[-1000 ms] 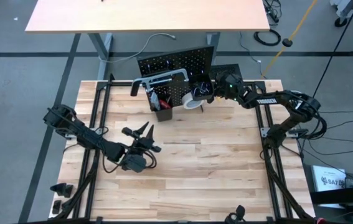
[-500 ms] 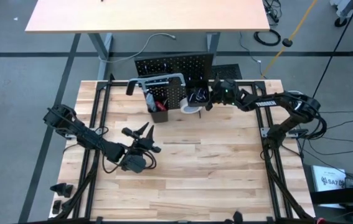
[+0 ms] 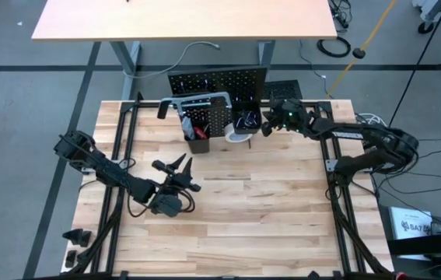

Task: Hang tools onto peg board
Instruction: Return to Home Position

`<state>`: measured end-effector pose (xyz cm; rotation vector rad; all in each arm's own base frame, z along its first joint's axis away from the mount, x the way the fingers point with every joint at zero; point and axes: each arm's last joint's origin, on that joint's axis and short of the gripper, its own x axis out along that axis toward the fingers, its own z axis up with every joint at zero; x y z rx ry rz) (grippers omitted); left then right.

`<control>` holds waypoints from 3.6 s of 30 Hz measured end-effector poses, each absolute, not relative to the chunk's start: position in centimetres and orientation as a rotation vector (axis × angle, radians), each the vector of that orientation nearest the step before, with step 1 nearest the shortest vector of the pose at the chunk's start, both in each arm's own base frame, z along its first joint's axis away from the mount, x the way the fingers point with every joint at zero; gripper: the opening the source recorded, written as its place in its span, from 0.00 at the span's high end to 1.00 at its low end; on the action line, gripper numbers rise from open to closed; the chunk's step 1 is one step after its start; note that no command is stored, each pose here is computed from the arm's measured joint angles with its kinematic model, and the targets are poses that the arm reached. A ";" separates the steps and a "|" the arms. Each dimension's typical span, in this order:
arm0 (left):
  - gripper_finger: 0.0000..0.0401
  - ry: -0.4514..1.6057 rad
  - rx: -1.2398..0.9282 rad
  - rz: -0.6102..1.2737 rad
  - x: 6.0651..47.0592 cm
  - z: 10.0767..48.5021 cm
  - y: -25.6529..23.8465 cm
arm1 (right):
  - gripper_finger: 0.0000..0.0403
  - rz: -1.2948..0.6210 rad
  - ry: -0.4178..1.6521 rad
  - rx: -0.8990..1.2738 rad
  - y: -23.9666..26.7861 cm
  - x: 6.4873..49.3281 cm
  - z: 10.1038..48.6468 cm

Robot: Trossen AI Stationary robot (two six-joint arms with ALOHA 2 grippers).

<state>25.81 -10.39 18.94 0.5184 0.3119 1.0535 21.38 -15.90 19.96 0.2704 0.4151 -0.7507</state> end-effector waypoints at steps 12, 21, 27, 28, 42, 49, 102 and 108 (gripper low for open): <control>0.70 0.279 0.466 0.987 25.2 20.2 -11.1 | 1.00 -0.644 0.471 0.317 -10.2 18.2 23.9; 0.70 0.202 0.300 0.687 24.1 24.3 -10.6 | 1.00 -0.456 0.410 0.365 -5.8 18.4 25.4; 0.70 0.125 0.236 0.542 22.8 27.2 -9.6 | 1.00 -0.324 0.337 0.371 -3.4 19.5 26.1; 0.70 0.106 0.225 0.533 22.6 27.7 -9.4 | 1.00 -0.300 0.316 0.368 -3.1 19.7 26.3; 0.70 -0.120 0.135 0.289 19.7 32.8 -5.2 | 1.00 -0.003 0.010 0.276 -0.7 21.2 29.3; 0.70 -0.059 0.128 0.314 17.6 33.1 -3.3 | 1.00 0.019 -0.018 0.196 -0.6 21.2 29.6; 0.70 -0.018 -0.147 0.308 10.4 20.6 -1.0 | 1.00 -0.091 0.098 0.251 -1.5 13.7 19.7; 0.70 -0.027 -0.176 0.308 10.3 18.2 -1.0 | 1.00 -0.104 0.115 0.257 -1.5 13.3 18.7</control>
